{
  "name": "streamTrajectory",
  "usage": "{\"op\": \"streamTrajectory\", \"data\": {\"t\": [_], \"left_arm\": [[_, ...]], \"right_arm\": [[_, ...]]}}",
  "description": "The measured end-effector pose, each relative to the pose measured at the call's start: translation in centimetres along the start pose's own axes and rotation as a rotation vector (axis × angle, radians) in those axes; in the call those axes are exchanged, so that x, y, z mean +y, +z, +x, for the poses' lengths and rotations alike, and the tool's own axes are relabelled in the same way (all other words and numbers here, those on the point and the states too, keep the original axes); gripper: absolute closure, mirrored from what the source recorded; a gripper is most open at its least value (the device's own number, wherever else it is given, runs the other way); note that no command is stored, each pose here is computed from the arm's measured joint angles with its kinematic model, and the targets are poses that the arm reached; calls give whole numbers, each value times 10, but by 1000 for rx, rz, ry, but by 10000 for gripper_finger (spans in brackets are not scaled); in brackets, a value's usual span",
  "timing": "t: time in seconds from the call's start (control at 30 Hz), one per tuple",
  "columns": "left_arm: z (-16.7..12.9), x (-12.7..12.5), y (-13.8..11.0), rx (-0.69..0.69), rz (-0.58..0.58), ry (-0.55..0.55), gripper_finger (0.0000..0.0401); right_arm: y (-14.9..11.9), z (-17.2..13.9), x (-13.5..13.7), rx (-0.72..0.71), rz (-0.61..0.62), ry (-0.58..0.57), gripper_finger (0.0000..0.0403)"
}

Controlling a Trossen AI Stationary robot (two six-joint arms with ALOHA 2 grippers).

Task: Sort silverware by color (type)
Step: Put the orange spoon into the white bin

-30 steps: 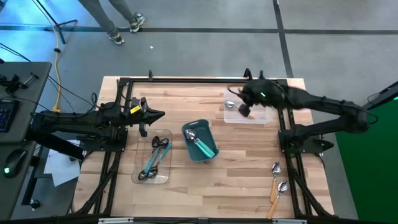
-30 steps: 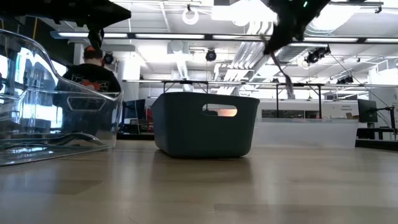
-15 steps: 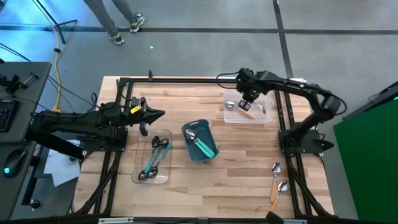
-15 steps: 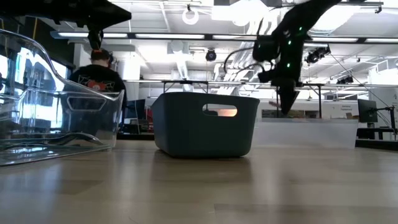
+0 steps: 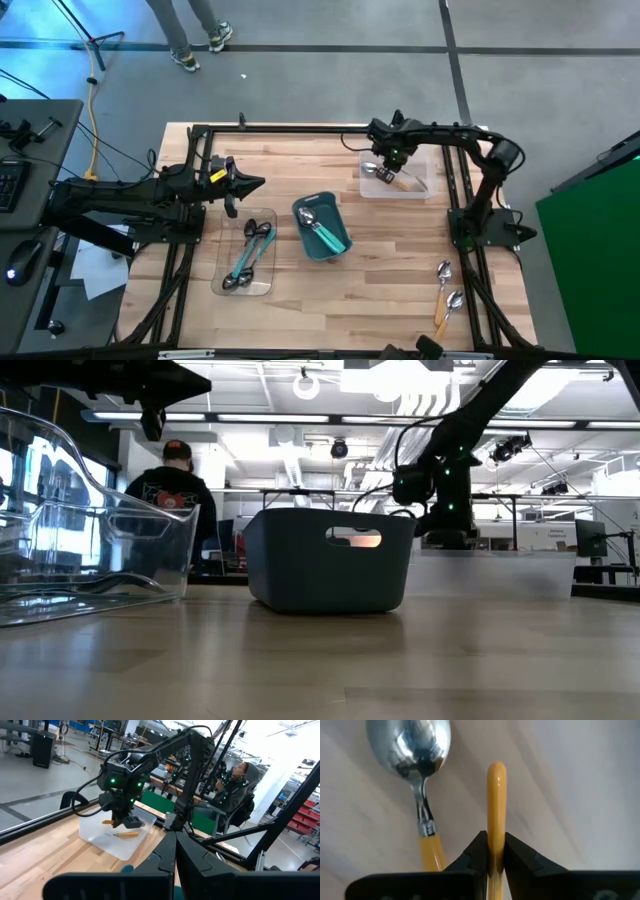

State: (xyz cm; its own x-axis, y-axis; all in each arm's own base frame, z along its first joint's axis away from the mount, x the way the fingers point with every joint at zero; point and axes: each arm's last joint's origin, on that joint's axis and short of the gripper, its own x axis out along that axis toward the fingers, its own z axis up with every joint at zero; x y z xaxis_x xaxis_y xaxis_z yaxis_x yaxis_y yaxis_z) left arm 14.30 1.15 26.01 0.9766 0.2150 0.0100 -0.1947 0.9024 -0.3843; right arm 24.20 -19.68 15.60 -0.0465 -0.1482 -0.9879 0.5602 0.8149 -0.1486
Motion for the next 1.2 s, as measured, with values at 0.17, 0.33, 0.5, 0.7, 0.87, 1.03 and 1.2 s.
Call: {"op": "streamTrajectory", "data": {"t": [0.17, 0.33, 0.5, 0.7, 0.87, 1.03, 1.2], "left_arm": [[0, 0, 0, 0, -16, 0, 401], [0, 0, 0, 0, -18, 0, 401], [0, 0, 0, 0, -21, 0, 401], [0, 0, 0, 0, -21, 0, 401], [0, 0, 0, 0, -21, 0, 401], [0, 0, 0, 0, -23, 0, 401], [0, 0, 0, 0, -23, 0, 401]], "right_arm": [[3, 3, 0, -11, 33, 2, 355], [4, 3, 0, -23, 36, 5, 352], [4, 3, 2, -28, 33, 72, 351], [4, 3, 3, -32, 53, 102, 338], [4, 3, 2, -27, 79, 70, 287], [3, 3, 2, -18, 52, 70, 244], [-4, 0, -1, 60, 1, 47, 236]]}}
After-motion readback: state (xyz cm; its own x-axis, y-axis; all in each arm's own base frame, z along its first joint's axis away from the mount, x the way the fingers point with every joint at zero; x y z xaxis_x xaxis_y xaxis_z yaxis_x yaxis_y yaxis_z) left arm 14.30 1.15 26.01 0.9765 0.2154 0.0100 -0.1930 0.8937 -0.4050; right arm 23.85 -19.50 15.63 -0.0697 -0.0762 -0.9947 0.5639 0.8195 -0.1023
